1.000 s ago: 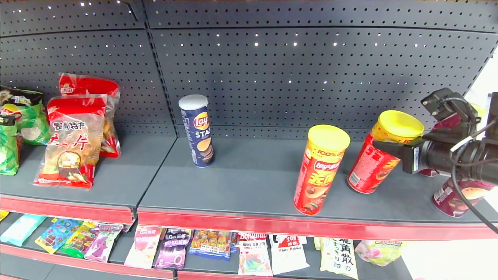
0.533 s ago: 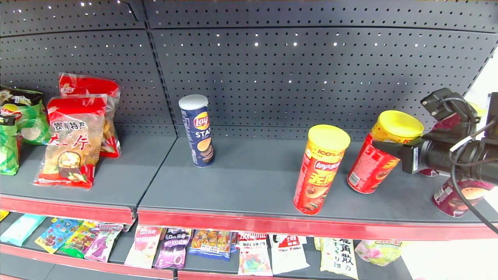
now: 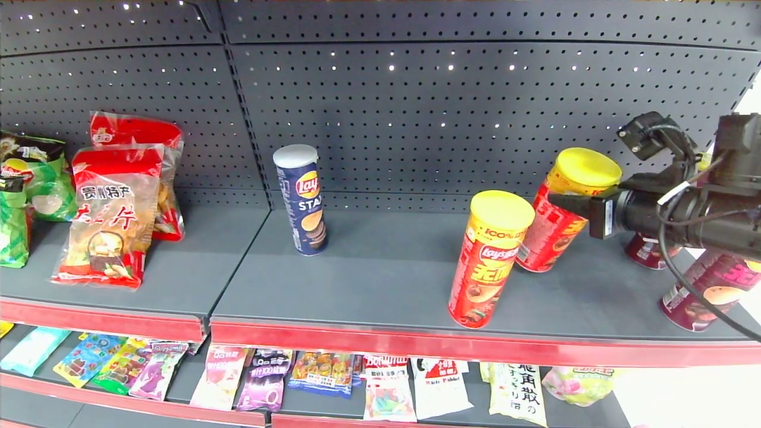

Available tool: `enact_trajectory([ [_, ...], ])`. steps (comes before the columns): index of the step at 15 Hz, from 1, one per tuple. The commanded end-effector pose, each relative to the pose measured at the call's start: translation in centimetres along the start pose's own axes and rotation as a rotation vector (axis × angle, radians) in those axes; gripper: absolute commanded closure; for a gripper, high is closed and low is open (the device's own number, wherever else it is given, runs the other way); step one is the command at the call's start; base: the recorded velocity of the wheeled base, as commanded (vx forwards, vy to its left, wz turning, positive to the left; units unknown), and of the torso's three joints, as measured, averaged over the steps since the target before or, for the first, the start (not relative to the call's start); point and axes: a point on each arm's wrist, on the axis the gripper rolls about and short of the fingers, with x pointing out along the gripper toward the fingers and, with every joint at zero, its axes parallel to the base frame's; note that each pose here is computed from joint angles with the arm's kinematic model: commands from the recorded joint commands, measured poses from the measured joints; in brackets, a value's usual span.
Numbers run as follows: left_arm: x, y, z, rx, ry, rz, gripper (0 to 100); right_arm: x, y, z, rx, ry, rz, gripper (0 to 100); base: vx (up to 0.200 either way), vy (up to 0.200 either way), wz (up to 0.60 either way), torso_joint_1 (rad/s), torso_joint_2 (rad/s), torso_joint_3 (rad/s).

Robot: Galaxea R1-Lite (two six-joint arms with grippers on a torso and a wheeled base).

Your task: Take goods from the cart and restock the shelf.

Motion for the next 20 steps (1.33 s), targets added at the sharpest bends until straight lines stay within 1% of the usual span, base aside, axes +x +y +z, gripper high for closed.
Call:
enact_trajectory([
  [1, 0.0, 0.0, 0.0, 0.0, 0.0, -0.002, 0, 3.9, -0.7, 0.4, 0.0, 0.01, 0.003, 100, 0.0, 0.0, 0.0, 0.0, 0.0, 0.0],
  [4, 0.0, 0.0, 0.0, 0.0, 0.001, 0.001, 0, 5.6, -1.0, 1.4, -0.006, -0.017, 0.005, 100, 0.0, 0.0, 0.0, 0.0, 0.0, 0.0],
  [5, 0.0, 0.0, 0.0, 0.0, 0.0, 0.001, 0, 6.1, -0.4, 1.9, -0.011, -0.027, 0.026, 100, 0.0, 0.0, 0.0, 0.0, 0.0, 0.0],
  [8, 0.0, 0.0, 0.0, 0.0, 0.0, 0.0, 0, 7.2, 0.3, 1.8, -0.012, -0.022, 0.048, 100, 0.0, 0.0, 0.0, 0.0, 0.0, 0.0],
  [10, 0.0, 0.0, 0.0, 0.0, 0.0, 0.001, 0, 8.0, 1.3, 2.1, -0.018, -0.027, 0.08, 100, 0.0, 0.0, 0.0, 0.0, 0.0, 0.0],
  [20, 0.0, 0.0, 0.0, 0.0, 0.0, 0.001, 0, 9.1, 1.7, 1.1, -0.017, 0.007, 0.097, 100, 0.0, 0.0, 0.0, 0.0, 0.0, 0.0],
])
